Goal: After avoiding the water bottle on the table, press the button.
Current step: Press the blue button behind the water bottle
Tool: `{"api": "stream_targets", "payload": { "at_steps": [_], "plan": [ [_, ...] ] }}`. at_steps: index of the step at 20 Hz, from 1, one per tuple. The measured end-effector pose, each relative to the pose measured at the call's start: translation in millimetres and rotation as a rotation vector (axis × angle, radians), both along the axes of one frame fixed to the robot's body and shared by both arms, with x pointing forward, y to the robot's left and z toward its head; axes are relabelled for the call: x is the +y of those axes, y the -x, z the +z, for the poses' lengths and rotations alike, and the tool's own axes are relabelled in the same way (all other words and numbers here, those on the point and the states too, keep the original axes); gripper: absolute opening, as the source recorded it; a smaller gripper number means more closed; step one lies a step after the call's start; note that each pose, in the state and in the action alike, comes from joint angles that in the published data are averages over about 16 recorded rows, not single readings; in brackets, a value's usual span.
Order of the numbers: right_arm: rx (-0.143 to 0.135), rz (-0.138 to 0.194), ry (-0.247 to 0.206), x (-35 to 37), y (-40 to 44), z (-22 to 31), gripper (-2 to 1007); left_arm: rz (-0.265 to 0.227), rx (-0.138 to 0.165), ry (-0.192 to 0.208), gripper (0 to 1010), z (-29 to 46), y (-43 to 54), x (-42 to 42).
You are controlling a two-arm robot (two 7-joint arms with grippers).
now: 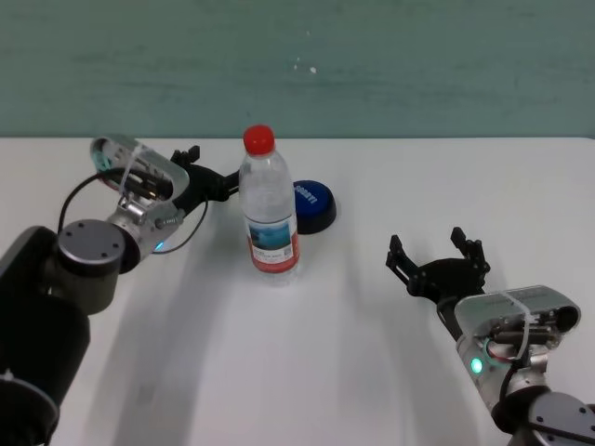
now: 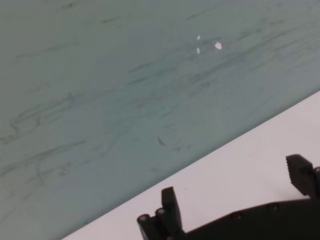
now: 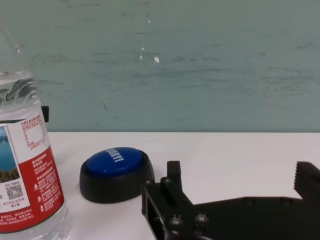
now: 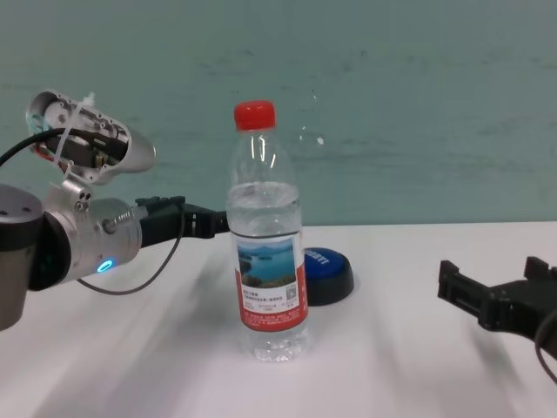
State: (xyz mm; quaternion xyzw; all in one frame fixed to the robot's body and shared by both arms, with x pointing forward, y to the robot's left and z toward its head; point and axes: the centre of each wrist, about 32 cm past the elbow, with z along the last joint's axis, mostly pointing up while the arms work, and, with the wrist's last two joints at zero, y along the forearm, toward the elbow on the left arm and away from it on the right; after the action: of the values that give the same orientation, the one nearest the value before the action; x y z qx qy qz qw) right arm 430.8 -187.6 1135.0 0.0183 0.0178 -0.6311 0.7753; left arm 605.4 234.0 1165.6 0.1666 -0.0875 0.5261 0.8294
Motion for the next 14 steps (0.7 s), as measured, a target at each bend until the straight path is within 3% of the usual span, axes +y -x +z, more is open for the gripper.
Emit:
{"api": "stream_targets", "payload": {
  "at_steps": [14],
  "plan": [
    [0.0, 0.0, 0.0, 0.0, 0.0, 0.0, 1003, 0.023, -0.003, 0.01, 1004, 0.3, 4.8, 8.0]
  ]
}}
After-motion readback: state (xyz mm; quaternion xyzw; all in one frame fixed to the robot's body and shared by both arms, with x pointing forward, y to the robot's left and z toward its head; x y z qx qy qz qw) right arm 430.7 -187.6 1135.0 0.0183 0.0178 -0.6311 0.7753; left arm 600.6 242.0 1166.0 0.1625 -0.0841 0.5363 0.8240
